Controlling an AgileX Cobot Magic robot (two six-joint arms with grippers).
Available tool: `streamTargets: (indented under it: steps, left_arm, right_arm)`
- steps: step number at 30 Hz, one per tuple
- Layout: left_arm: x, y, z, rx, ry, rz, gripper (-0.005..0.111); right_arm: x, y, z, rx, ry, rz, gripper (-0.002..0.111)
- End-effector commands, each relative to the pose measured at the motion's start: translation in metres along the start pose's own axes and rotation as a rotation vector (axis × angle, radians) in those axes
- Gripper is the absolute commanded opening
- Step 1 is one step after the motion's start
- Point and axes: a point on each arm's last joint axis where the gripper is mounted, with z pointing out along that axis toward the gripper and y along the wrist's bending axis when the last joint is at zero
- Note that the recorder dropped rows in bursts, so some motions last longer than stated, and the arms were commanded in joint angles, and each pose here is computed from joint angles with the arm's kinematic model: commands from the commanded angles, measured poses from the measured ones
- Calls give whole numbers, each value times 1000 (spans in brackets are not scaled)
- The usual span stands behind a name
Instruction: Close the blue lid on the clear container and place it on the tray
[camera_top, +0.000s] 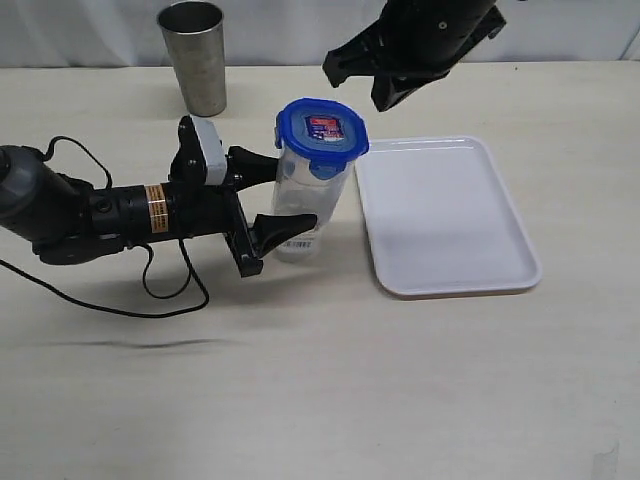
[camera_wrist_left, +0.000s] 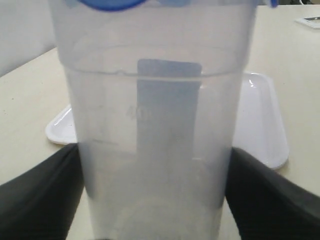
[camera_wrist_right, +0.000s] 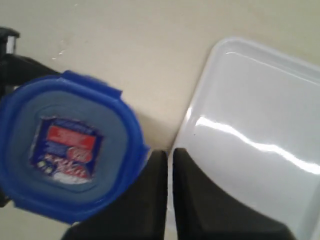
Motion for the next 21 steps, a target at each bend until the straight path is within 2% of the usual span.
streamTargets:
  steps: [1, 4, 15, 21]
  left_arm:
    - [-10, 0, 2, 5, -63, -7, 0]
    - [-10, 0, 2, 5, -63, -6, 0]
    - [-9, 0, 2, 11, -62, -1, 0]
    - [-9, -1, 2, 15, -61, 1, 0]
  right_arm:
    - [10, 18, 9, -205, 43, -42, 4]
    - [18, 23, 22, -273, 41, -40, 4]
    - [25, 23, 44, -277, 49, -26, 4]
    - [29, 51, 54, -283, 71, -105, 4]
